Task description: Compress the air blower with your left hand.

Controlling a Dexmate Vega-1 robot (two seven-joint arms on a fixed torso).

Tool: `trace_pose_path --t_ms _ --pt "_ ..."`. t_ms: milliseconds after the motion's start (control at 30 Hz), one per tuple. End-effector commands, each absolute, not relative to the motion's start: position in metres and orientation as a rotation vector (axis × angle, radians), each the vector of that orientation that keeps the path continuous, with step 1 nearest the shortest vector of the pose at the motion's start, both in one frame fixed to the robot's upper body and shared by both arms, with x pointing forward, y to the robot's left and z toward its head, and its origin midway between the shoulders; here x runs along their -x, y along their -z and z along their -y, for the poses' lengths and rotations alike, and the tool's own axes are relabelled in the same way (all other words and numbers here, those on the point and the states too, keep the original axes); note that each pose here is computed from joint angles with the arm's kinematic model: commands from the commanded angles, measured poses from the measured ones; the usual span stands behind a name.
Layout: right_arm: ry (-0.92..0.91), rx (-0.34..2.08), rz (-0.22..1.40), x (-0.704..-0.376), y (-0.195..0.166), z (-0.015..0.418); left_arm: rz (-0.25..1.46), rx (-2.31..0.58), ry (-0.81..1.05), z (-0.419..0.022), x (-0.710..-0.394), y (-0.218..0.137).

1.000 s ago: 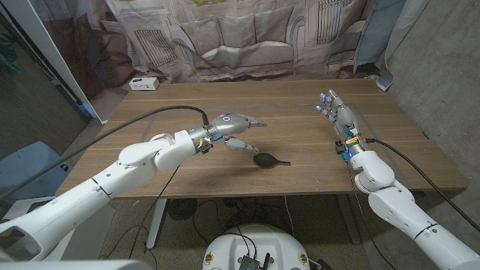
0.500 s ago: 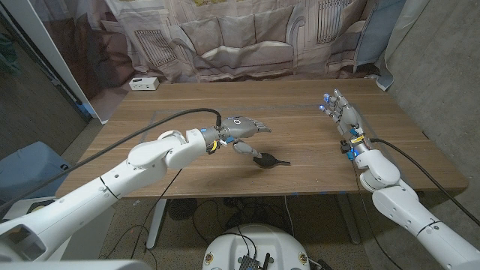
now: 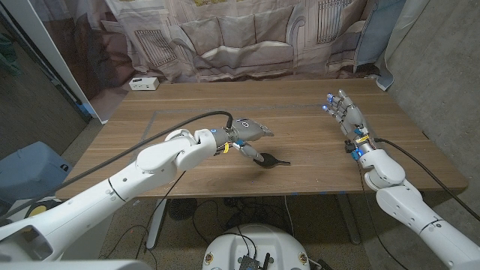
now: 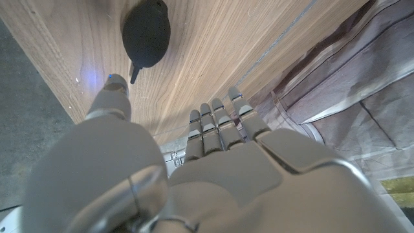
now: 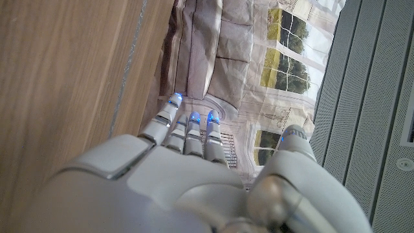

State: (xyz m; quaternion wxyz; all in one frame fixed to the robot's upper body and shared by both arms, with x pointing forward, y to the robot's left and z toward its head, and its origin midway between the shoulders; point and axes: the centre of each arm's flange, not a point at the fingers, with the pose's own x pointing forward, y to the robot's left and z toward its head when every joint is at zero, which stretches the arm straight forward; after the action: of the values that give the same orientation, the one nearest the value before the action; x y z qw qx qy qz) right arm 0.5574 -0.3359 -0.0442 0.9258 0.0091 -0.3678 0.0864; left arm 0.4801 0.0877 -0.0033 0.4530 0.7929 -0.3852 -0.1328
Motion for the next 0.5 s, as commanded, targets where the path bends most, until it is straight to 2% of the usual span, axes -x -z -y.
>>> trace_pose_path --t_ms 33,500 --pt "-0.171 -0.030 0.752 -0.559 0.049 0.342 0.860 -2.057 0.318 -0.078 -0.477 -0.001" --pt "-0.144 -0.032 0.749 -0.555 0.051 0.345 0.790 -2.057 0.371 -0.076 -0.493 -0.007"
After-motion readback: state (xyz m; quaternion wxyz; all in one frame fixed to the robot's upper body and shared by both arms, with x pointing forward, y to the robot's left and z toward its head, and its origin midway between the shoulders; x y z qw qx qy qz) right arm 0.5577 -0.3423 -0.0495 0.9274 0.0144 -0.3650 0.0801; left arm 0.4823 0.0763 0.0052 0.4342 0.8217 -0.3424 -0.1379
